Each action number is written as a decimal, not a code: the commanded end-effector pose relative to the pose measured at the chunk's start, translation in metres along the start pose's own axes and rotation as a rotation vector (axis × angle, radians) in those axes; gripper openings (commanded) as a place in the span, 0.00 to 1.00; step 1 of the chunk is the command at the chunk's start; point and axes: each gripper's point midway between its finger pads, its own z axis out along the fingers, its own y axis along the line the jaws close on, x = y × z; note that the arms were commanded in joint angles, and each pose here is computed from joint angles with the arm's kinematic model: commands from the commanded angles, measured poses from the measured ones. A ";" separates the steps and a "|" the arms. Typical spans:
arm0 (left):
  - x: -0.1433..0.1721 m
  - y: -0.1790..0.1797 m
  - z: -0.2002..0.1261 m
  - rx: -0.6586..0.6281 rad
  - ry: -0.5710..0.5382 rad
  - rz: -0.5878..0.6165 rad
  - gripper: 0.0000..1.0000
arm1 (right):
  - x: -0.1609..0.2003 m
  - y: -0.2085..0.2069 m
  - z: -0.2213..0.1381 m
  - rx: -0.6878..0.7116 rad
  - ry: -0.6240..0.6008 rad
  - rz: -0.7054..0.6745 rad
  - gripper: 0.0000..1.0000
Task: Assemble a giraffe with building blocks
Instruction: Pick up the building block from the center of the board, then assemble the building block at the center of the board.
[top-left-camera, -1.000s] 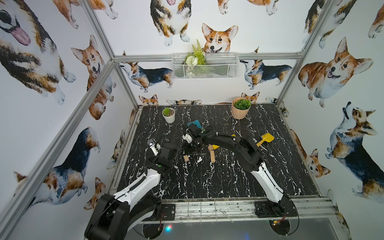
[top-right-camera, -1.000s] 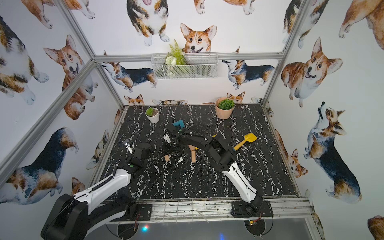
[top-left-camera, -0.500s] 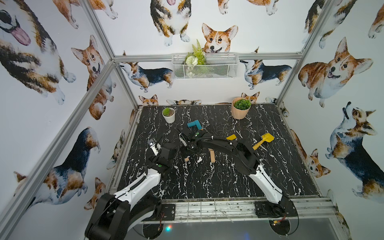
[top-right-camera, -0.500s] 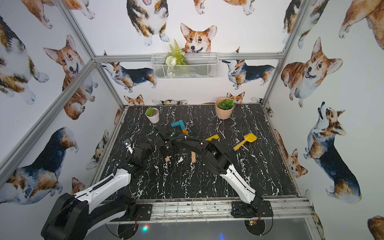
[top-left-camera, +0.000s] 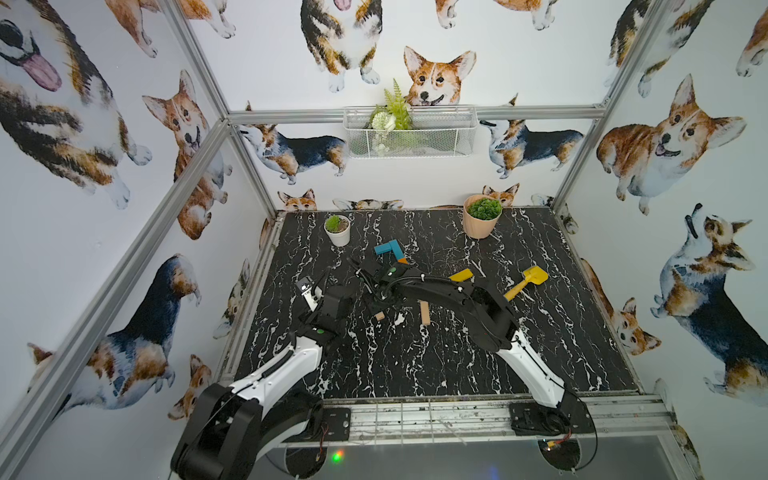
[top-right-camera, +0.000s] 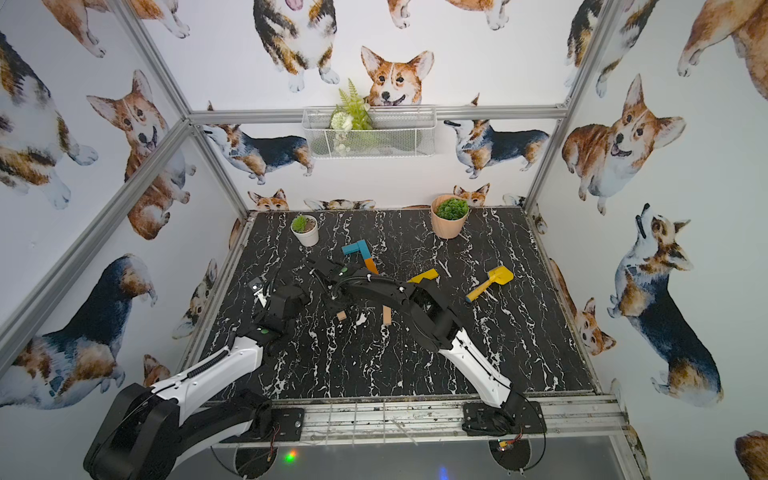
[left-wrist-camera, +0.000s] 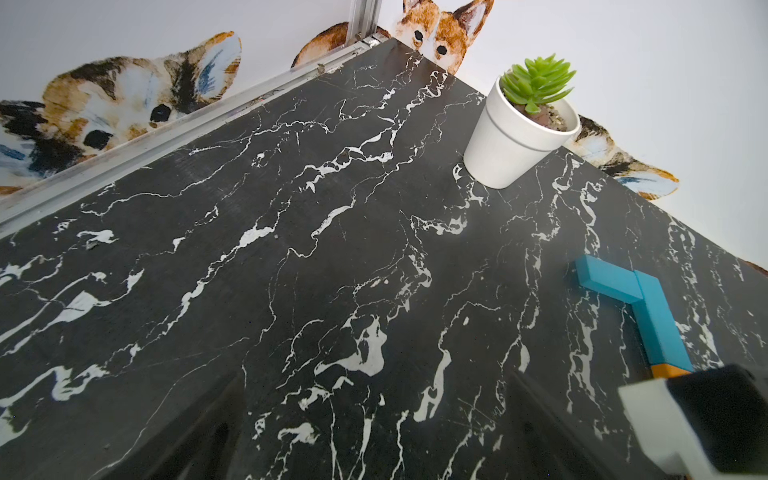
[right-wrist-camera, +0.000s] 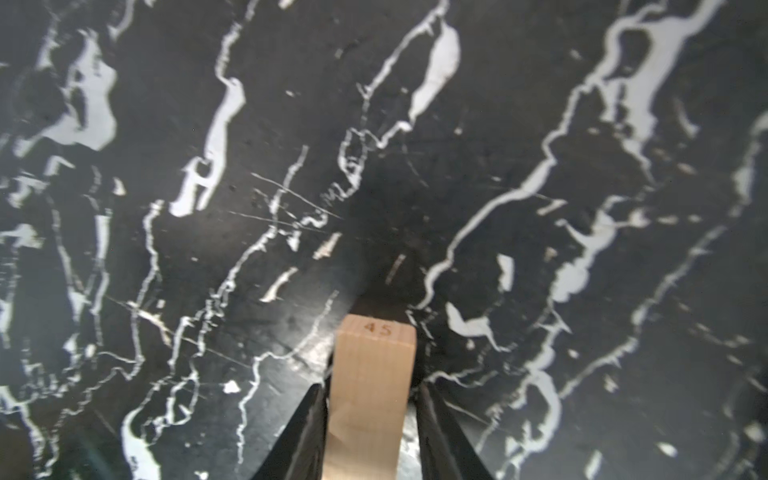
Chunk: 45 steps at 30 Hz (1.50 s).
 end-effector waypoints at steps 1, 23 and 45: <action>-0.005 -0.004 0.000 0.012 -0.018 -0.018 1.00 | 0.040 -0.033 0.000 0.144 0.137 -0.027 0.36; 0.023 -0.088 -0.001 0.386 0.132 0.140 1.00 | 0.095 -0.250 -0.118 0.079 0.026 0.396 0.00; 0.067 -0.128 0.005 0.506 0.314 0.217 1.00 | 0.108 -0.298 -0.064 0.169 0.089 0.465 0.02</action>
